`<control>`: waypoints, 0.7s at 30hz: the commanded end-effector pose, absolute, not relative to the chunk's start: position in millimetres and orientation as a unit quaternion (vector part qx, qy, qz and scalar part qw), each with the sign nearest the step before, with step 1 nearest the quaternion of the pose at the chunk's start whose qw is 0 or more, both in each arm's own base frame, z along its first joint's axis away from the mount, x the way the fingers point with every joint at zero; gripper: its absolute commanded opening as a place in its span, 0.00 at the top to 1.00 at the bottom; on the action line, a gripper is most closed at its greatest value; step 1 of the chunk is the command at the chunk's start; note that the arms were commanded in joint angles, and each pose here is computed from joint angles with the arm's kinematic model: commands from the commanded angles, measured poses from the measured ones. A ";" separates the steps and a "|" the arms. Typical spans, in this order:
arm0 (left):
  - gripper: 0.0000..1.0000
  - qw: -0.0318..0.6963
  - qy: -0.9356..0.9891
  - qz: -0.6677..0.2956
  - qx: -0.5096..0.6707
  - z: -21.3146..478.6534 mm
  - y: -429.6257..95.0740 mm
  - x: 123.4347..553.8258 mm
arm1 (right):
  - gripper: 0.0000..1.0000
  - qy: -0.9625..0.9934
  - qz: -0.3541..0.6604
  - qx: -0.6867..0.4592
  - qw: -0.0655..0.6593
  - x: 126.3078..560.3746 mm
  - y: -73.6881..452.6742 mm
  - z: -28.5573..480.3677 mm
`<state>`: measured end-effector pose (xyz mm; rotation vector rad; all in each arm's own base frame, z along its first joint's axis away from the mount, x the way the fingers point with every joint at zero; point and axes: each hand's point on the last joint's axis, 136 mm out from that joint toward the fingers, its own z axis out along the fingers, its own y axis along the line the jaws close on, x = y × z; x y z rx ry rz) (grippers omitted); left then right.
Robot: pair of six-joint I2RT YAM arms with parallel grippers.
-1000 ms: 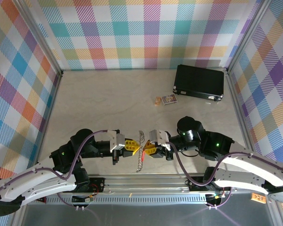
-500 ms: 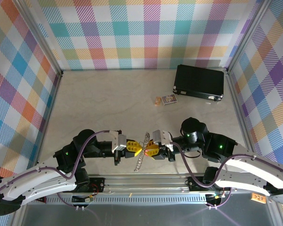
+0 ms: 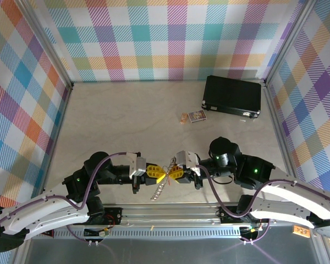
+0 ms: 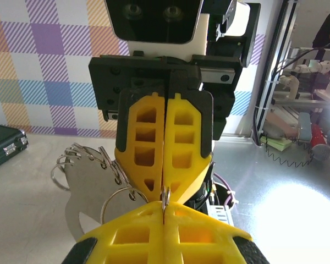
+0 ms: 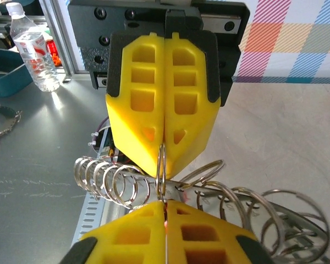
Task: Put the keys on the keyring
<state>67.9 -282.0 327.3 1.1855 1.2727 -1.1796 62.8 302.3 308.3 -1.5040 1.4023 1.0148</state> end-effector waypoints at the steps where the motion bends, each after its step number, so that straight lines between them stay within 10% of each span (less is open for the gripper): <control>1: 1.00 0.517 0.488 -0.511 0.483 347.7 -278.8 60.1 | 0.81 0.557 0.403 -0.597 0.414 63.0 304.4 309.5; 10: 1.00 0.518 0.487 -0.515 0.478 346.3 -277.6 59.5 | 0.64 0.508 0.437 -0.584 0.458 48.5 288.9 335.4; 21: 1.00 0.523 0.489 -0.512 0.475 345.3 -275.3 60.6 | 0.67 0.487 0.447 -0.592 0.460 44.0 292.6 345.4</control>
